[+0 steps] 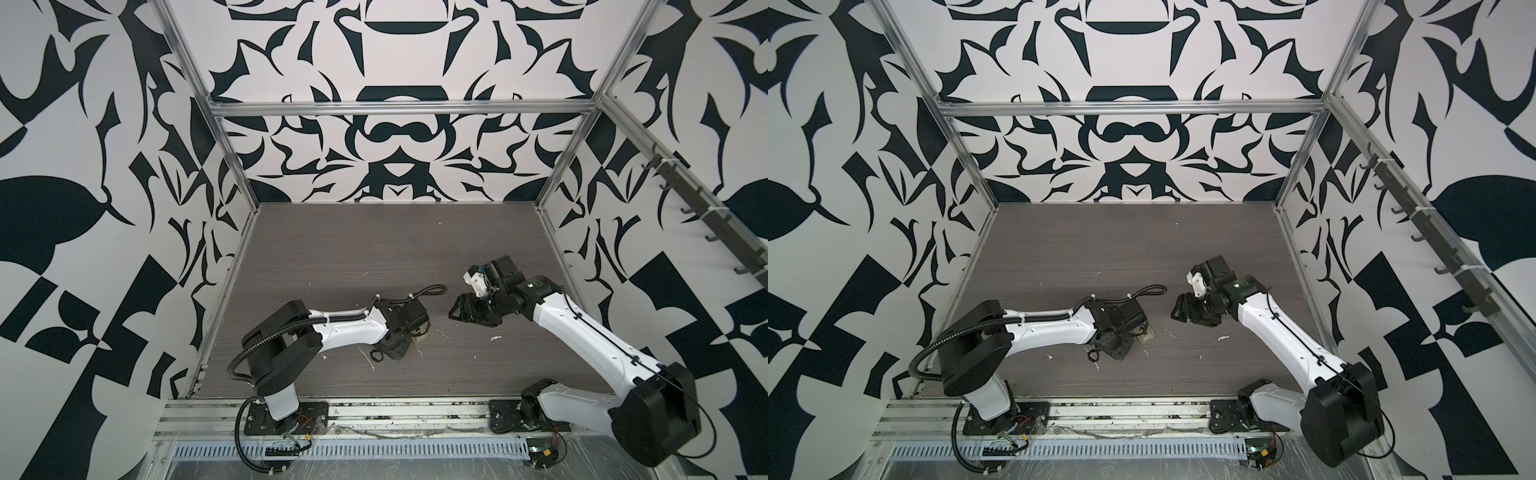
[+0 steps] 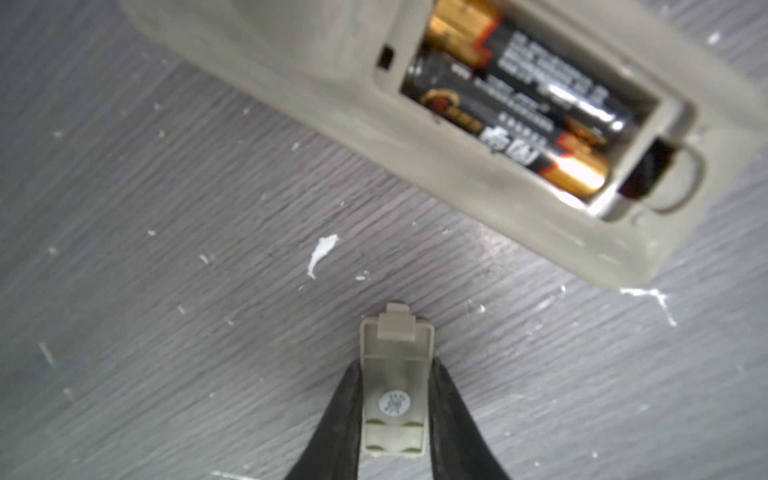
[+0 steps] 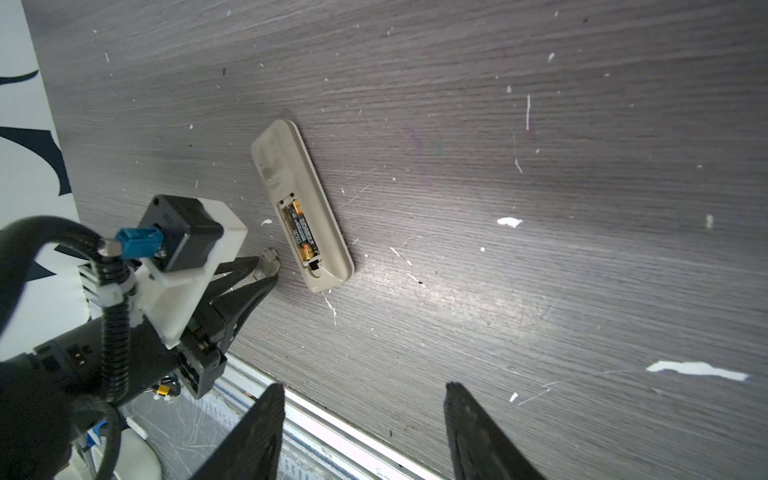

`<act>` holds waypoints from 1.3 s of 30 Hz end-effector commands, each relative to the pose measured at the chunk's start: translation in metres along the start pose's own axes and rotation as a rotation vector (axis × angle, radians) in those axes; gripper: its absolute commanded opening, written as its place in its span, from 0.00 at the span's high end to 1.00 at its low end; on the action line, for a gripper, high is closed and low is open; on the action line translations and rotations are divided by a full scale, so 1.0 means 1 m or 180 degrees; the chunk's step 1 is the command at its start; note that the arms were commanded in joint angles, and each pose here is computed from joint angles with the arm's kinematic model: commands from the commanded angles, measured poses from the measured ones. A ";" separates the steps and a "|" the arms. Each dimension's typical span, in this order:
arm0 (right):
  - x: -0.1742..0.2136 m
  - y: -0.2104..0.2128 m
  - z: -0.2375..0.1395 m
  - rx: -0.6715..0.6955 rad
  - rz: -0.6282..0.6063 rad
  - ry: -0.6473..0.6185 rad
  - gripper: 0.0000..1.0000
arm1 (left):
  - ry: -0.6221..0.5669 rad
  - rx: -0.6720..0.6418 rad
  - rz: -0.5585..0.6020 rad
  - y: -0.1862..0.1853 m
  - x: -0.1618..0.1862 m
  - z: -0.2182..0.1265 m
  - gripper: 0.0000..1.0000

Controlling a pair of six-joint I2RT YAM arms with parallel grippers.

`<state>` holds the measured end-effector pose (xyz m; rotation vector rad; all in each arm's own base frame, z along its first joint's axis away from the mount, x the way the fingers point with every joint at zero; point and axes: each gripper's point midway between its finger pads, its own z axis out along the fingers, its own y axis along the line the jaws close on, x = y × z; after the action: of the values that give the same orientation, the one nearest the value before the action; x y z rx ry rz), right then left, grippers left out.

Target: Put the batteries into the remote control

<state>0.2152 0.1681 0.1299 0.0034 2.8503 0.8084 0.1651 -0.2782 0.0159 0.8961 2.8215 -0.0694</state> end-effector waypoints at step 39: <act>-0.040 0.136 -0.105 -0.1876 -0.1127 -0.1157 0.37 | -0.1474 0.2053 -0.1254 0.031 -0.086 -0.218 0.80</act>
<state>0.2237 0.2270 0.2710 -0.3487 2.1892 1.3821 0.2119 -0.2964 0.2503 0.3811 2.4543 -1.1928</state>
